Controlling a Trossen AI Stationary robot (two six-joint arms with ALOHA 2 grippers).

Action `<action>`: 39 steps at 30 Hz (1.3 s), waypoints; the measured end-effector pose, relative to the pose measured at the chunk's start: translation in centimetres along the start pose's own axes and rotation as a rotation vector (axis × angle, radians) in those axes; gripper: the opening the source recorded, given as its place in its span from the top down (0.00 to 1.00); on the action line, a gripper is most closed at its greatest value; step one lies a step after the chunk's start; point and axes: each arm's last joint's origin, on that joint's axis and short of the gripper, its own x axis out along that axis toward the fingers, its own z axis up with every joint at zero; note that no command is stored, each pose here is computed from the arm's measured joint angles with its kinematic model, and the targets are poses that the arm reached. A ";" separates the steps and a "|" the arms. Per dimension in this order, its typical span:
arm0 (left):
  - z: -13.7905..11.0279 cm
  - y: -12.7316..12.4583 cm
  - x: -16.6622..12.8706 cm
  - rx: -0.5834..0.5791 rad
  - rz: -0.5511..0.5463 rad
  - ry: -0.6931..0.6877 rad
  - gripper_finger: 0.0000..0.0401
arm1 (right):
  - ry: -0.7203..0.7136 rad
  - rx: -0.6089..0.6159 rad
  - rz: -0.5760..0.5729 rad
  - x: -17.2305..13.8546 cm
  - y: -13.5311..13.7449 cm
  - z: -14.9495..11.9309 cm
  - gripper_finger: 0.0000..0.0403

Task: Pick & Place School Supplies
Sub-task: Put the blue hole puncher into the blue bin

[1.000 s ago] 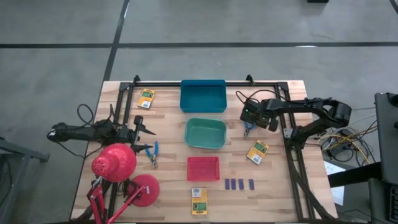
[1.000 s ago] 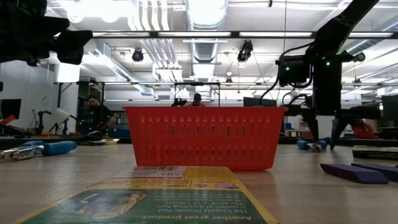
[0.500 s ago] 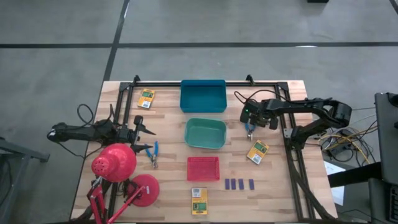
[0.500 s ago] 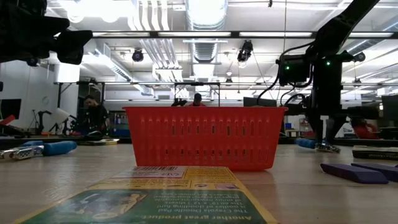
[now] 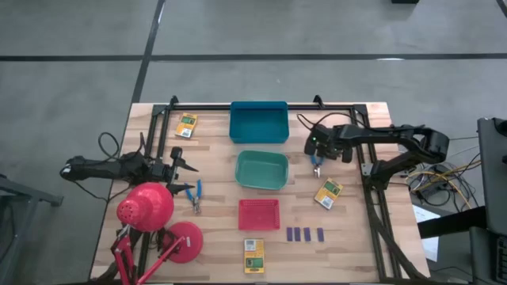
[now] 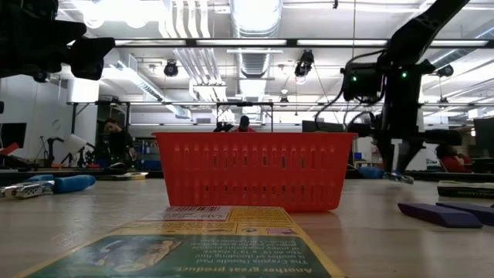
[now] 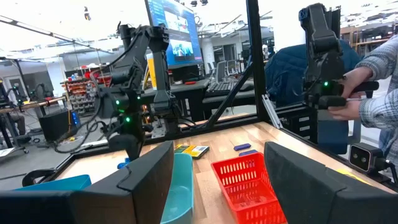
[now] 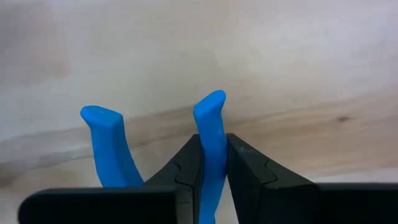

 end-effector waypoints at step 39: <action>0.0 0.0 0.0 0.000 0.000 0.000 0.36 | -0.407 -0.643 0.996 -12.5 6.2 5.5 0.86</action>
